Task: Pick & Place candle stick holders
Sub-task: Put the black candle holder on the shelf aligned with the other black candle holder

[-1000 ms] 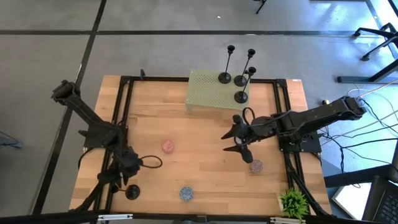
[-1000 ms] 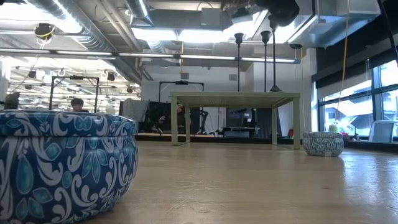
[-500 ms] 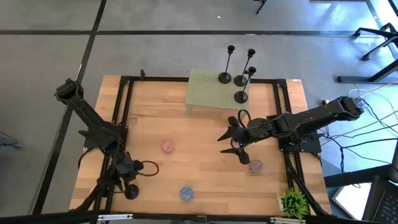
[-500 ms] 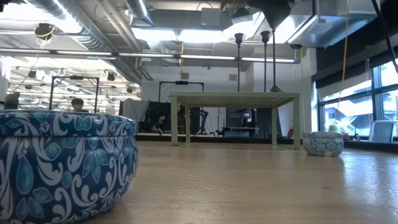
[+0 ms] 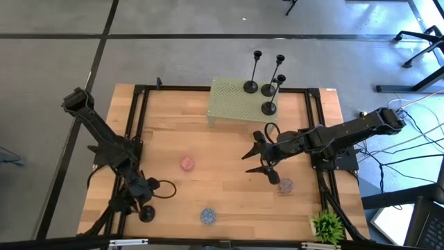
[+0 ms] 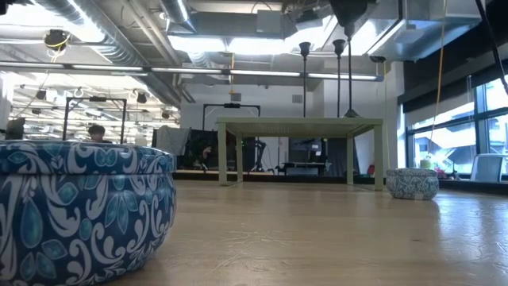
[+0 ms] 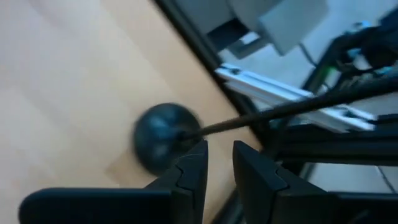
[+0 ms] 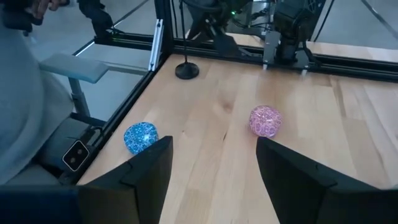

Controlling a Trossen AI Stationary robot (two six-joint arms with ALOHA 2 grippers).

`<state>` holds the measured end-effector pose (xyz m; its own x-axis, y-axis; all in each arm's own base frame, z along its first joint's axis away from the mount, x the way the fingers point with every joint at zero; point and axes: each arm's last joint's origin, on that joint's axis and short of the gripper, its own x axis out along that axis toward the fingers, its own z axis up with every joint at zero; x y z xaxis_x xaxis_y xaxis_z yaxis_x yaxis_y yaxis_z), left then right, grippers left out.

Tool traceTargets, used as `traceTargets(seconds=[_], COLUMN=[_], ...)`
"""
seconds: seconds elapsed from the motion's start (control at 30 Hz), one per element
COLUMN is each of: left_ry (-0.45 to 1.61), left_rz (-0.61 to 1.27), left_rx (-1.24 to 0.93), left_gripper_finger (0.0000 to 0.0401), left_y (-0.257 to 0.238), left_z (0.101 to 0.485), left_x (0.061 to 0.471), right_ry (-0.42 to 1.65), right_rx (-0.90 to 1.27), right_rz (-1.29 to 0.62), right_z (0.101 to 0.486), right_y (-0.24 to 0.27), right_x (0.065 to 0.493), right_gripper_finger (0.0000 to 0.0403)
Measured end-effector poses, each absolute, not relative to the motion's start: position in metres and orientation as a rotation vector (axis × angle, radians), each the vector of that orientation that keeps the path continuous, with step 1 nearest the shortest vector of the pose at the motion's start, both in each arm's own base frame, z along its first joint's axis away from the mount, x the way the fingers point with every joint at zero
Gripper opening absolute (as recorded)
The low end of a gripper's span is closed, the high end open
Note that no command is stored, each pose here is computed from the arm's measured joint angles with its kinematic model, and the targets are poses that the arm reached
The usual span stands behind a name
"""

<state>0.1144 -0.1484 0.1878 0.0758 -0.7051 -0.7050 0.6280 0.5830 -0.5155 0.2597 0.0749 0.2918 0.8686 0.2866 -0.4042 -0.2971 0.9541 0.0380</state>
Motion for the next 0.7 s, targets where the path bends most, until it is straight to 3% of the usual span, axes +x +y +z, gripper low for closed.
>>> traceTargets(seconds=[0.27, 0.7], left_ry=[1.112, 0.928], left_rz=[-1.033, -1.058], left_rx=[-0.080, 0.001], left_gripper_finger=[0.0065, 0.0065], left_y=[-0.1512, -0.1560], left_z=[0.1884, 0.1942], left_x=[0.1115, 0.1181], right_ry=[0.419, 0.419], right_rx=[-0.026, -0.026], right_rz=[0.306, 0.305], right_z=[0.2918, 0.2918], right_y=[0.0749, 0.0749], right_x=[0.2597, 0.2597], right_gripper_finger=[0.0236, 0.0236])
